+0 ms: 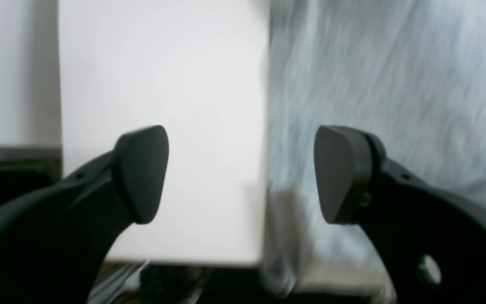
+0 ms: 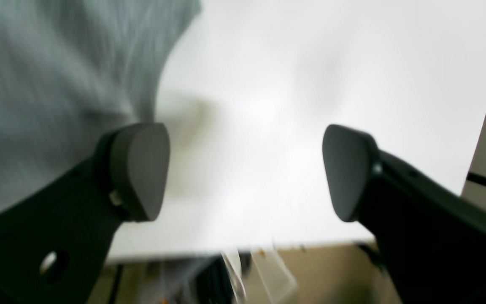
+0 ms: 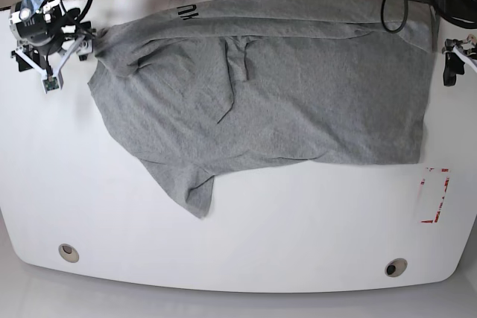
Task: Layout the t-shirt on the table in an organized manner, then fold the t-shirt properly
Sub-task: 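Release the shirt edge and open both grippers, then lower both grippers onto the shirt's hem corners and grasp them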
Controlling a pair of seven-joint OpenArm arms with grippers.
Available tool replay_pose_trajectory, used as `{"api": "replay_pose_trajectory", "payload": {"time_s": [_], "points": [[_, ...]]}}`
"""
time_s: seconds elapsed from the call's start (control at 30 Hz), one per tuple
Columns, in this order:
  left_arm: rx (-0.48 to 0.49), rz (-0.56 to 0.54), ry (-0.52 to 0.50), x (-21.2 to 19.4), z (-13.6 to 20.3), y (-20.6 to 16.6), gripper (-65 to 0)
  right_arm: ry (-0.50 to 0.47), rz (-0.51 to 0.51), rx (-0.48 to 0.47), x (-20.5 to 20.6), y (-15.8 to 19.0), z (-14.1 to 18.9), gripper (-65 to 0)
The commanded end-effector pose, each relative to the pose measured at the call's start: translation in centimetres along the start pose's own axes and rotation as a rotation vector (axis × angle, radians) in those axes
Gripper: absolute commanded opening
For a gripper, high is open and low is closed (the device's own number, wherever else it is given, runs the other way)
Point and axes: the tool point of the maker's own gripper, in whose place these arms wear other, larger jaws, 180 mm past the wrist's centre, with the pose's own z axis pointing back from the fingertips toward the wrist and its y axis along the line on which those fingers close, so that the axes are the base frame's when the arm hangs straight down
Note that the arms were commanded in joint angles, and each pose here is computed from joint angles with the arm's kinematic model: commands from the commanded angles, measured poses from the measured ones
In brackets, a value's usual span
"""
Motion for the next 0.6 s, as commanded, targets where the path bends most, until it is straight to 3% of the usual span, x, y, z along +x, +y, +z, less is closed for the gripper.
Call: {"api": "replay_pose_trajectory", "payload": {"time_s": [0.0,0.1,0.37,0.57], "points": [[0.042,0.021,-0.04,1.9,-0.6,0.3,-13.8,-0.088,-0.003,-0.014,3.1,-0.4,0.3,-12.7],[0.061,0.007,-0.031,3.1,-2.3,-0.5,-13.8,-0.152,-0.017,-0.012,5.7,-0.4,0.2,-13.5],[0.097,-0.036,0.029,4.4,-6.9,-1.7,-13.8,-0.232,-0.009,0.099,10.6,2.9,-1.5,-18.5],[0.08,-0.048,0.054,4.2,-11.2,-3.1,-13.8,-0.252,-0.047,0.213,13.1,5.7,-4.2,-31.5]]}}
